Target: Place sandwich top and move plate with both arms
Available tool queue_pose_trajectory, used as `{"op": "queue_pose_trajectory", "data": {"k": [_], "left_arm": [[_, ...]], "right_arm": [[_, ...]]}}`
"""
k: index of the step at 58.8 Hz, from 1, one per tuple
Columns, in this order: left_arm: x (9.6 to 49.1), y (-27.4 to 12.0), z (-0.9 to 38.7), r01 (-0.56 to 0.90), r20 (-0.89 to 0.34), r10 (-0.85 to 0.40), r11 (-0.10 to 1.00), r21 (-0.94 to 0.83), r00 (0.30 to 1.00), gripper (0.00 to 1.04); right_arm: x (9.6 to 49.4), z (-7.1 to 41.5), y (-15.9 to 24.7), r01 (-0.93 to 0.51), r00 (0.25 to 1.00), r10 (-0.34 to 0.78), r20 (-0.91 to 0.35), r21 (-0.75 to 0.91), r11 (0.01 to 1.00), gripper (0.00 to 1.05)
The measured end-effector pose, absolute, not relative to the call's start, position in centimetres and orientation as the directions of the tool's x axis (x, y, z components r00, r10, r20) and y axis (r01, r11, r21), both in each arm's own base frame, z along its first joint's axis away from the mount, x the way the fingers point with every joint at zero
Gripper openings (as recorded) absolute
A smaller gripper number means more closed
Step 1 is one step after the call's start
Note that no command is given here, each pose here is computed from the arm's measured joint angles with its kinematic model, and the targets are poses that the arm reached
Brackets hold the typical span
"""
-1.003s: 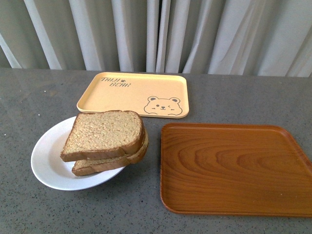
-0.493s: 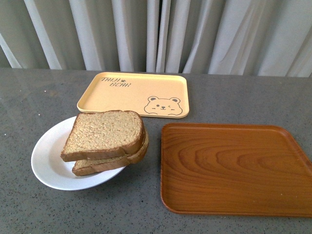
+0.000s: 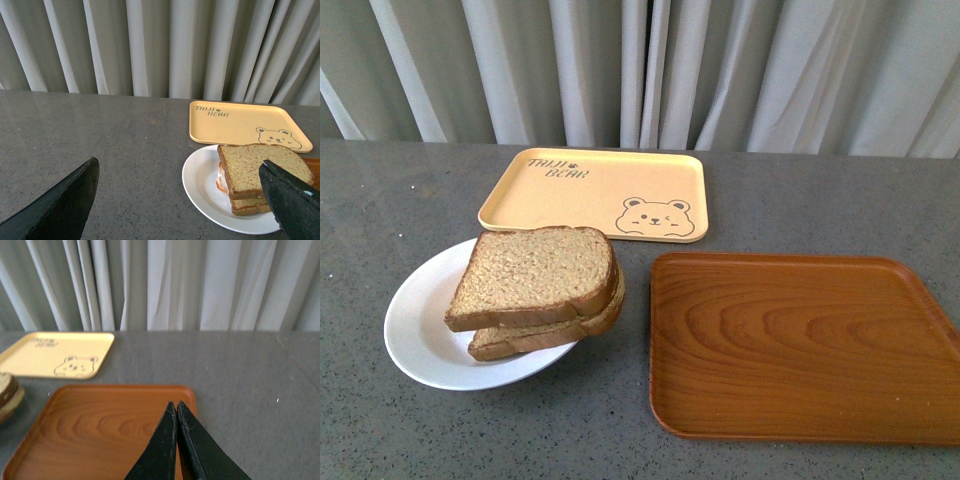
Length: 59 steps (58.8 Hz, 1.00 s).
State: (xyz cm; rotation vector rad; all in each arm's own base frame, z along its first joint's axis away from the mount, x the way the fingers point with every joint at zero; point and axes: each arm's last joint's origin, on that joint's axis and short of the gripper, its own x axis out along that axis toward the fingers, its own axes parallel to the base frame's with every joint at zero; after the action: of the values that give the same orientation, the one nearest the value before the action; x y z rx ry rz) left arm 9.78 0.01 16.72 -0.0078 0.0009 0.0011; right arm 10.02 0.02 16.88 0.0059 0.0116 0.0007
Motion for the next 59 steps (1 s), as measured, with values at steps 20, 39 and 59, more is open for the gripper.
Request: {"op": "queue_pose_trajectory", "data": {"k": [20, 39, 59], "left_arm": [[9.78, 0.01, 16.72, -0.001, -0.001, 0.001, 1.0, -0.008, 1.0, 0.96], [9.78, 0.01, 16.72, -0.001, -0.001, 0.001, 1.0, -0.008, 1.0, 0.96], [10.39, 0.01, 16.81, 0.181, -0.254, -0.251, 0.946, -0.268, 0.934, 0.96]], "right_arm": [[9.67, 17.07, 0.02, -0.002, 1.0, 0.002, 0.018, 0.004, 1.0, 0.03], [9.67, 17.07, 0.02, -0.002, 1.0, 0.002, 0.017, 0.004, 1.0, 0.63], [9.67, 17.06, 0.03, -0.004, 1.0, 0.004, 0.017, 0.004, 1.0, 0.96]]}}
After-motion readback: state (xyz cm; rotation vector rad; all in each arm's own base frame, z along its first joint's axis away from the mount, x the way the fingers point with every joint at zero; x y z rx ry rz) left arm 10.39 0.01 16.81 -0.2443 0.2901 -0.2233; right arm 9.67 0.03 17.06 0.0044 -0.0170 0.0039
